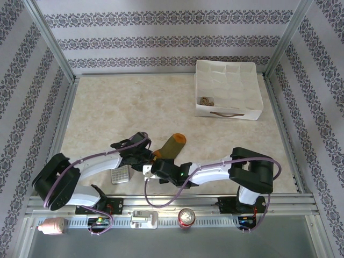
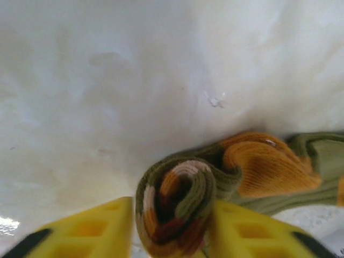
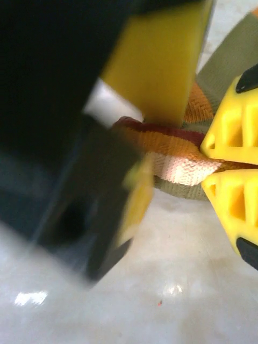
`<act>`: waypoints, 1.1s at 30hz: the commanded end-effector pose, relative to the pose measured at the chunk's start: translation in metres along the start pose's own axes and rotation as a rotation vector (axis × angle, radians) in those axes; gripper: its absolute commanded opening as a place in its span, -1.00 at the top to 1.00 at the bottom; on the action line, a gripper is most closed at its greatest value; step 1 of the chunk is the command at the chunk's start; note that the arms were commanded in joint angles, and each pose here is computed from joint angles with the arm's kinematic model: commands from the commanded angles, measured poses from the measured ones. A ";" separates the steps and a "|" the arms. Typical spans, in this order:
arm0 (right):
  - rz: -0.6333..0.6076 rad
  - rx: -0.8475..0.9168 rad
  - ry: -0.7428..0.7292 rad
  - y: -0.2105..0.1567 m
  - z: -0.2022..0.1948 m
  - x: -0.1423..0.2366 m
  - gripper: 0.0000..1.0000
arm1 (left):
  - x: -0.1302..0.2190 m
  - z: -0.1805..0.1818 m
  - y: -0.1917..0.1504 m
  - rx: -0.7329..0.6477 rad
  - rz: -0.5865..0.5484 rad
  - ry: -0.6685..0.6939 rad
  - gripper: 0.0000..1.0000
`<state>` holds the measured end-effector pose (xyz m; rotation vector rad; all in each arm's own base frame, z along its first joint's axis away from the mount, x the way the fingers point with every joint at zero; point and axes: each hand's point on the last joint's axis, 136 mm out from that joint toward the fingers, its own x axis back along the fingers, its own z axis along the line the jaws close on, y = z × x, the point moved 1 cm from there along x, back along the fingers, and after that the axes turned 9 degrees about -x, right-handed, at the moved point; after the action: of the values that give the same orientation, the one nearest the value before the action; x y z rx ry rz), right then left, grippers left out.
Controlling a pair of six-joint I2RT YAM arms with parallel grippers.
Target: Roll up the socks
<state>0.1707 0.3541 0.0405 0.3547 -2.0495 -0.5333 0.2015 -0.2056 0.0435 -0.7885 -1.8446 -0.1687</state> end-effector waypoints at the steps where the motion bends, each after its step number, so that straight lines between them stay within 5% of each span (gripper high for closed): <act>1: 0.138 -0.125 0.213 -0.053 0.024 -0.001 1.00 | 0.014 0.008 0.007 0.035 -0.035 -0.003 -0.36; 3: 0.127 -0.182 0.297 -0.054 0.030 0.002 1.00 | 0.024 0.002 0.013 0.026 -0.063 -0.035 -0.57; 8: 0.102 -0.361 0.467 -0.060 0.036 0.008 1.00 | 0.042 -0.007 0.025 0.010 -0.121 -0.107 -0.62; 19: 0.072 -0.709 0.653 -0.078 0.030 0.012 1.00 | 0.041 -0.020 0.013 -0.117 -0.068 -0.171 -0.31; 33: 0.119 -1.024 0.693 -0.098 0.008 0.001 1.00 | 0.004 -0.035 -0.016 -0.234 0.001 -0.207 0.00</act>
<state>0.1967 0.3113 0.0430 0.1408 -1.0281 -1.1751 0.2117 -0.2191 0.0616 -0.9430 -1.9925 -0.3039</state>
